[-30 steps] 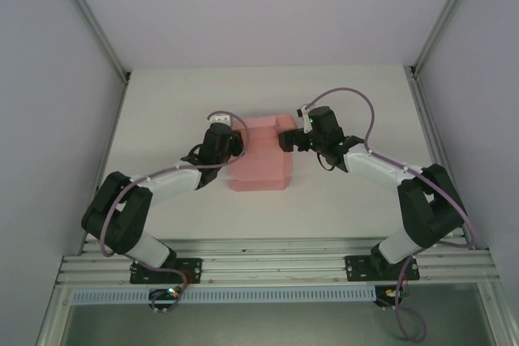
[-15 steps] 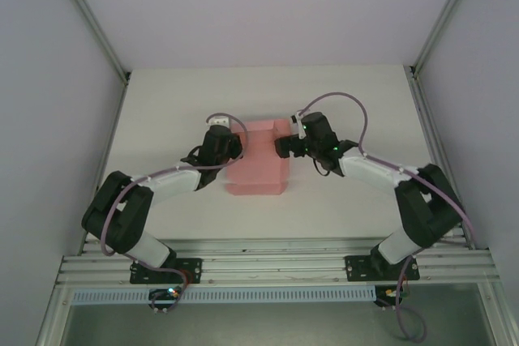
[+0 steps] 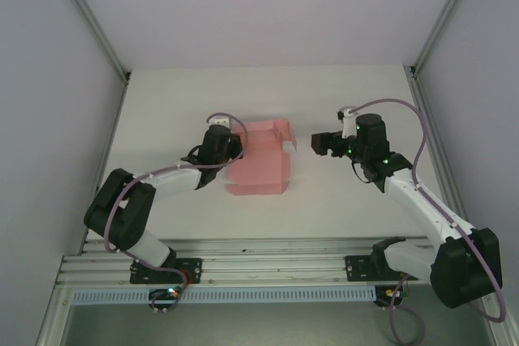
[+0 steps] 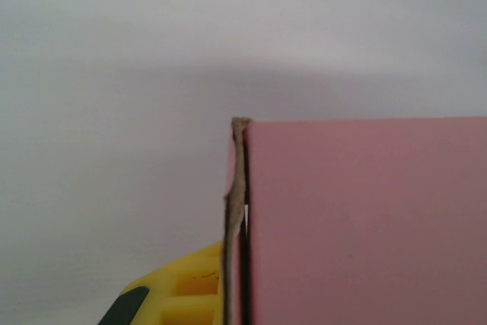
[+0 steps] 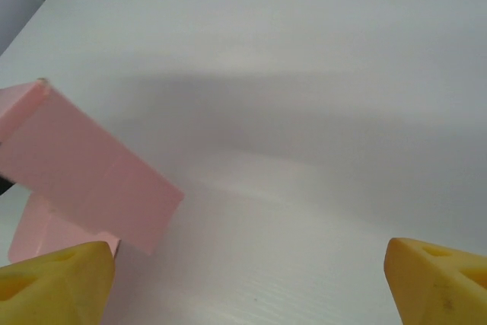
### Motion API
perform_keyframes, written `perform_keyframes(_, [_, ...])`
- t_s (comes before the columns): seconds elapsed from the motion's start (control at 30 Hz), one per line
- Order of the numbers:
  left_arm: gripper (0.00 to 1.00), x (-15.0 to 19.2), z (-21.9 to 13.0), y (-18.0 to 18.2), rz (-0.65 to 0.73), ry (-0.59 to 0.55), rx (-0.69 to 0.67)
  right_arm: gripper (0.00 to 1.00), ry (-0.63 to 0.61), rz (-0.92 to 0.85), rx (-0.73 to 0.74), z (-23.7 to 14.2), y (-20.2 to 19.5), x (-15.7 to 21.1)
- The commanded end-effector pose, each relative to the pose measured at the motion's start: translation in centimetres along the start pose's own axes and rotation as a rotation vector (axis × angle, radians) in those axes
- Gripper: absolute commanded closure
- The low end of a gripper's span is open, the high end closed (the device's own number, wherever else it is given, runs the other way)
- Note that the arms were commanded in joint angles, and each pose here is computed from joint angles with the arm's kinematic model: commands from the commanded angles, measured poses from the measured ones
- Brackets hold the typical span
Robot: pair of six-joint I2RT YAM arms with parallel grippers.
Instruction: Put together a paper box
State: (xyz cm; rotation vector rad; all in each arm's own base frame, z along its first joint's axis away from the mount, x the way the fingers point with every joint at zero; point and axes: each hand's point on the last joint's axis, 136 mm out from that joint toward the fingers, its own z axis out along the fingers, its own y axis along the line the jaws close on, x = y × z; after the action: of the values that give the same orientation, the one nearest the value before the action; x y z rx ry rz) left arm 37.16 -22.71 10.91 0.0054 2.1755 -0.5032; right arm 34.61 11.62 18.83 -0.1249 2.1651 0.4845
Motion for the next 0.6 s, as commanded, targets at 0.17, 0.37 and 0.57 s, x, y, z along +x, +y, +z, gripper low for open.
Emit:
perform_keyframes(0.17, [1.00, -0.1, -0.1, -1.7, 0.037, -0.003, 0.081, 0.38, 0.195, 0.035, -0.330, 4.0, 3.9, 0.9])
perform_keyframes(0.37, [1.00, -0.2, 0.1, -1.7, 0.038, 0.005, 0.069, 0.45, 0.291, -0.030, -0.515, 5.4, 7.8, 2.2])
perform_keyframes(0.57, [1.00, -0.3, 0.0, -3.0, 0.034, 0.010, 0.135, 0.45, 0.333, -0.071, -0.607, 6.5, 10.5, 3.1])
